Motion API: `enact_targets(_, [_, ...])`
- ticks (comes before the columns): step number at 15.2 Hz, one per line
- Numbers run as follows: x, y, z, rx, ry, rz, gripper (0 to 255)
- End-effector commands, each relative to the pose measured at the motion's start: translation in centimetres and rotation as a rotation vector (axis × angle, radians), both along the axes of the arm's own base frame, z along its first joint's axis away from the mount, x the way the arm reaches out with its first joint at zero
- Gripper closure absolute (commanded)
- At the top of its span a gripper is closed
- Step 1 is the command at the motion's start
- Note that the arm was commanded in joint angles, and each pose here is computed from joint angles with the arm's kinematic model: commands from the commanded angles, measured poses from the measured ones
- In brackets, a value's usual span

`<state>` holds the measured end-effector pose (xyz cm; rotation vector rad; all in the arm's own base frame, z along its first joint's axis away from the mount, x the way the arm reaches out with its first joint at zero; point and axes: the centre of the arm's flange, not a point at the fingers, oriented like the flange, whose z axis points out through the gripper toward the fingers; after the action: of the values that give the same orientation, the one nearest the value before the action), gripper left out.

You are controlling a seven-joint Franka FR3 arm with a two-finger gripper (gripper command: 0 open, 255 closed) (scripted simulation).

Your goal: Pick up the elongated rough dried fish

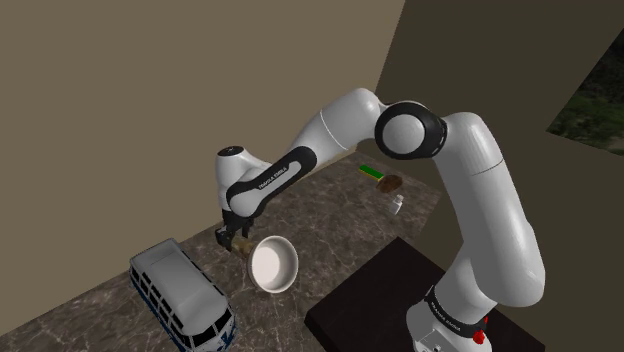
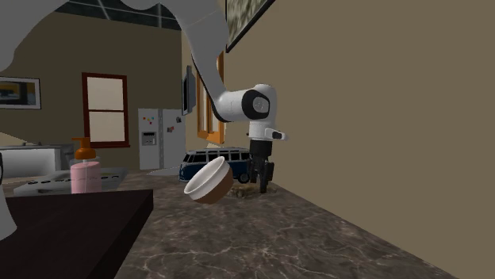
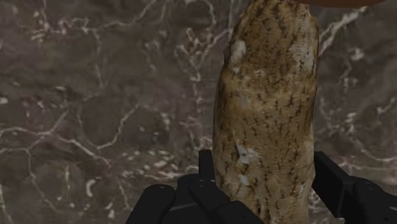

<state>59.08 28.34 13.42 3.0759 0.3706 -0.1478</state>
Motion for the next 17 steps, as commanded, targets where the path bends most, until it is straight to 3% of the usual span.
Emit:
enact_targets(1, [0.0,0.0,-0.1,0.000,0.000,0.000,255])
enact_targets(9, [0.0,0.0,-0.1,0.000,0.000,0.000,255])
enact_targets(17, [0.0,0.0,4.1,0.000,0.000,0.000,255])
